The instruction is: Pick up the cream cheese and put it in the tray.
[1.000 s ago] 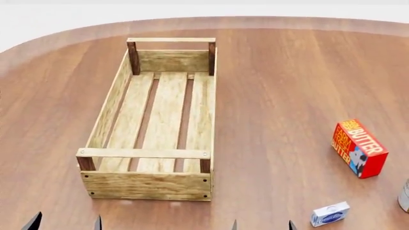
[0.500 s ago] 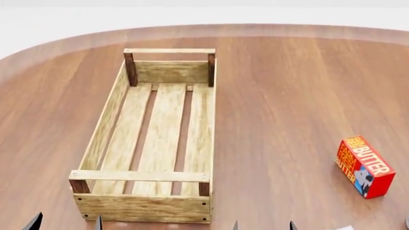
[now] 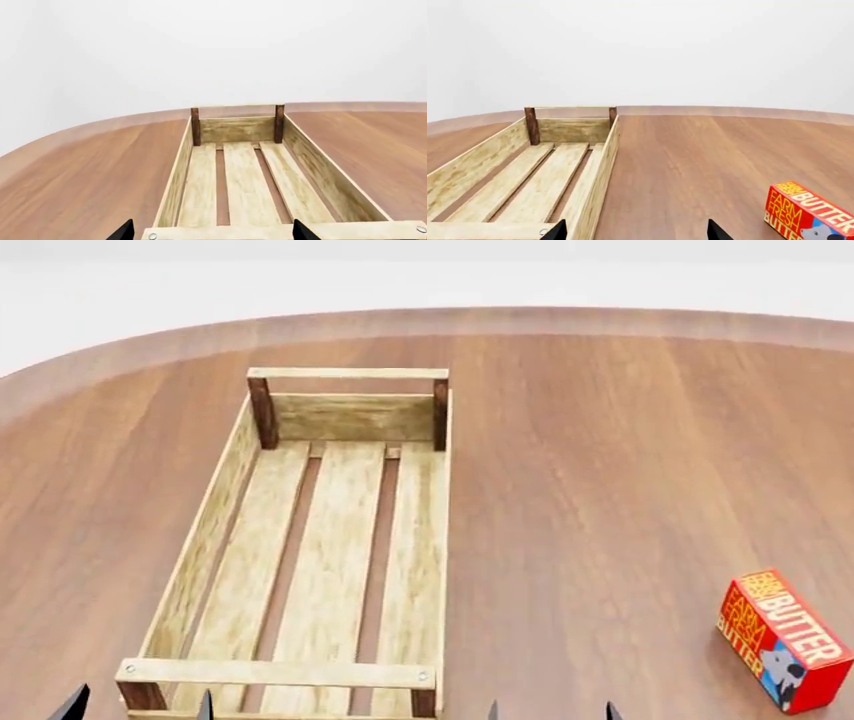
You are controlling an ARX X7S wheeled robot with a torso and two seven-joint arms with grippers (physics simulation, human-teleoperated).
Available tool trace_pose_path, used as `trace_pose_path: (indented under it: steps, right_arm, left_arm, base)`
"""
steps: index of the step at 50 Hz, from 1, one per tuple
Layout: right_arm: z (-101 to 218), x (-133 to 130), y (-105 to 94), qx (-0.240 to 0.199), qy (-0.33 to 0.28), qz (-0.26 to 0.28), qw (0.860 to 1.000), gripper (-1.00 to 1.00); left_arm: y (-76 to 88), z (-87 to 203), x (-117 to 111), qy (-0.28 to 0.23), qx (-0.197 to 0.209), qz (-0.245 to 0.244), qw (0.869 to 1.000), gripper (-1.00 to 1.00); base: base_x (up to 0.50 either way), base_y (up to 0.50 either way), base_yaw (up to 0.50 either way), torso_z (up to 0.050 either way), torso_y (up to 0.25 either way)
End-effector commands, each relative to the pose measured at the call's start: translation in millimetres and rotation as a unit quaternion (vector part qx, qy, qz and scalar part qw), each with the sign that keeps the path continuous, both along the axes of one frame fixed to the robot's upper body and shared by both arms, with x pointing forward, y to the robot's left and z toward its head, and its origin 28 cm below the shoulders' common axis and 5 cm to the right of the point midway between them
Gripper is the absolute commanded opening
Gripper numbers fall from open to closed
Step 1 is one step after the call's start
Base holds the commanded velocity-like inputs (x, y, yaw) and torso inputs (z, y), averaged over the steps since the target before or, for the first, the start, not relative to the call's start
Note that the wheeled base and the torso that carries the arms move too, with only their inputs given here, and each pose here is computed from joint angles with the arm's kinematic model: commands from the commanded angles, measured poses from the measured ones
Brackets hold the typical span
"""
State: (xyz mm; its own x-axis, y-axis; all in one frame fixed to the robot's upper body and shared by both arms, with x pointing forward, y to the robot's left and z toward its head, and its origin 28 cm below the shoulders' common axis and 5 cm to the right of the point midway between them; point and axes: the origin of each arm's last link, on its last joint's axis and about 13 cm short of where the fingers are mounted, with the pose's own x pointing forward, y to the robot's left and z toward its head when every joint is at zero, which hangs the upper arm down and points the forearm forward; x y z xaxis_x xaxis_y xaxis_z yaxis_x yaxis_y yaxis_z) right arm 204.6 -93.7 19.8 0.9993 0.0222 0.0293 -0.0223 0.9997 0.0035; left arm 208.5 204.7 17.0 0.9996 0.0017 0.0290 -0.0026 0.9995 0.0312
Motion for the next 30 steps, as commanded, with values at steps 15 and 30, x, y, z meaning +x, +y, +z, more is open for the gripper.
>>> trace_pose_path:
  steps: [15,30]
  right_arm:
    - [-1.2,0.6,0.4,-0.001,0.002,0.001,1.0,1.0]
    - [-1.1,0.1,0.3,-0.002,0.002,-0.001,1.0,1.0]
  left_arm:
    - [0.3,-0.1,-0.2,0.0,-0.002,-0.001,1.0,1.0]
    - [0.0,-0.5,-0.6,0.001,-0.001,-0.001,1.0,1.0]
  base:
    - [0.25,0.04,0.0,0.001,0.0]
    - [0.25,0.1,0.0,0.0,0.0]
